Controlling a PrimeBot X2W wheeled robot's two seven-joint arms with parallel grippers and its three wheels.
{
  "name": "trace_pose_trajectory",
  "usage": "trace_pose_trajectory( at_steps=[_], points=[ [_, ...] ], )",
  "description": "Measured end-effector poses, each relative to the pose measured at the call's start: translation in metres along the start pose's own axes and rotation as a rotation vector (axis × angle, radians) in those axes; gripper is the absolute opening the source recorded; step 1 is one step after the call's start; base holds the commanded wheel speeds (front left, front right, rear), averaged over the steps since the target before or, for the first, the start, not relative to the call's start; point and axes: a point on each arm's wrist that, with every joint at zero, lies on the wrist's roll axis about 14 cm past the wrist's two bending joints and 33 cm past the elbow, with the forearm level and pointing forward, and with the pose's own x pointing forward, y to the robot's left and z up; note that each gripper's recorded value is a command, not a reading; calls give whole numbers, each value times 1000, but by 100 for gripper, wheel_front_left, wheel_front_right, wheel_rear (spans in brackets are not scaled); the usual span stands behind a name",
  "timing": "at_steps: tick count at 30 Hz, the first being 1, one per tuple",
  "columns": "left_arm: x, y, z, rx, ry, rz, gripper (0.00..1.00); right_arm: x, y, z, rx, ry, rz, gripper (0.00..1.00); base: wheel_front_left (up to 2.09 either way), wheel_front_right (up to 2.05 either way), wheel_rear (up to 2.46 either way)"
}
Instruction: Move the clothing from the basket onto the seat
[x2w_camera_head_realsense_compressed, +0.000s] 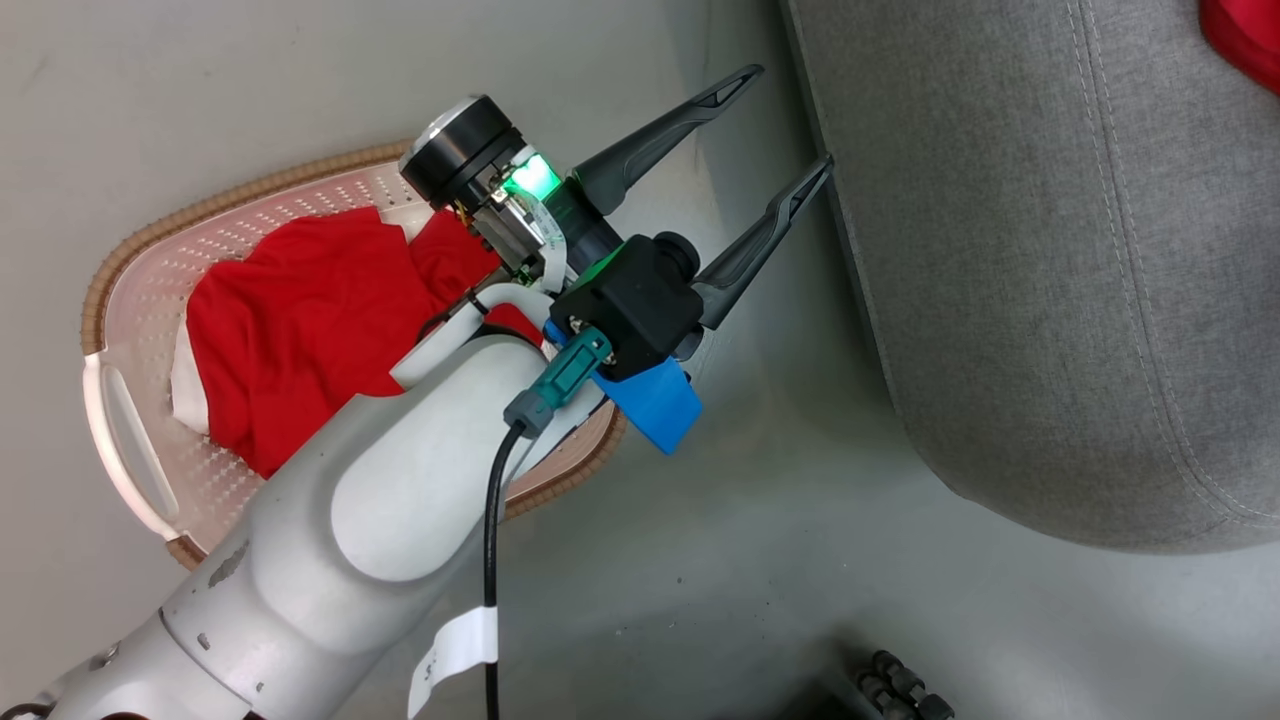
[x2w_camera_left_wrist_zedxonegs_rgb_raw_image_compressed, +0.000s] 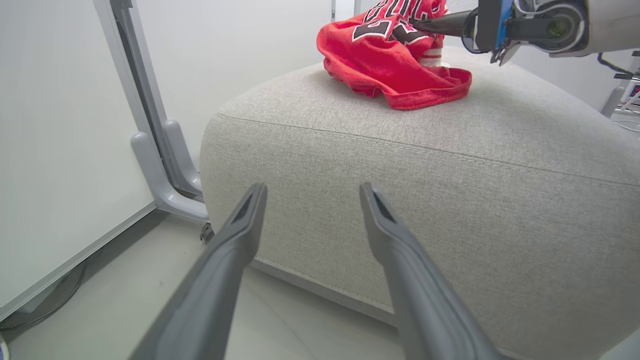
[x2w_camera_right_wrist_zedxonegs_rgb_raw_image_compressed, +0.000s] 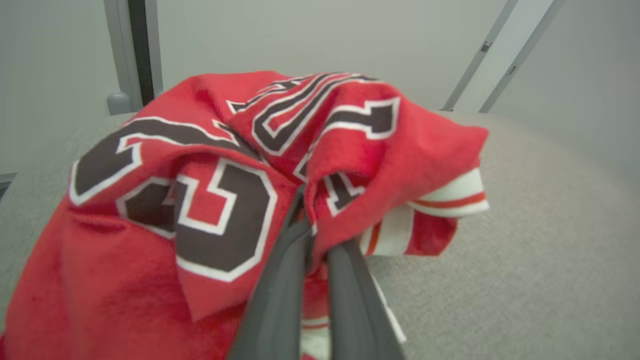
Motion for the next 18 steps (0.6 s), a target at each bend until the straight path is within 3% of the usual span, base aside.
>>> trace_pose_trajectory(
  at_steps=[3, 4, 5, 13, 18],
  points=[
    [-1, 2, 1, 2, -2, 6, 100, -6, 1, -10, 23, 25, -5, 0, 0, 0, 0],
    [-1, 2, 2, 4, 0, 7, 100, -7, 0, -9, 41, 20, -13, 69, 0, 0, 0],
    [-2, 3, 2, 6, 1, 9, 100, -8, -1, -7, 64, 12, -23, 100, 0, 0, 0],
    [-5, -4, 35, 11, -36, 47, 100, -48, -28, 9, 104, -41, -82, 100, 0, 0, 0],
    [-15, 0, 74, 21, -91, 126, 100, -79, -28, 33, 95, -100, -48, 100, 0, 0, 0]
  ],
)
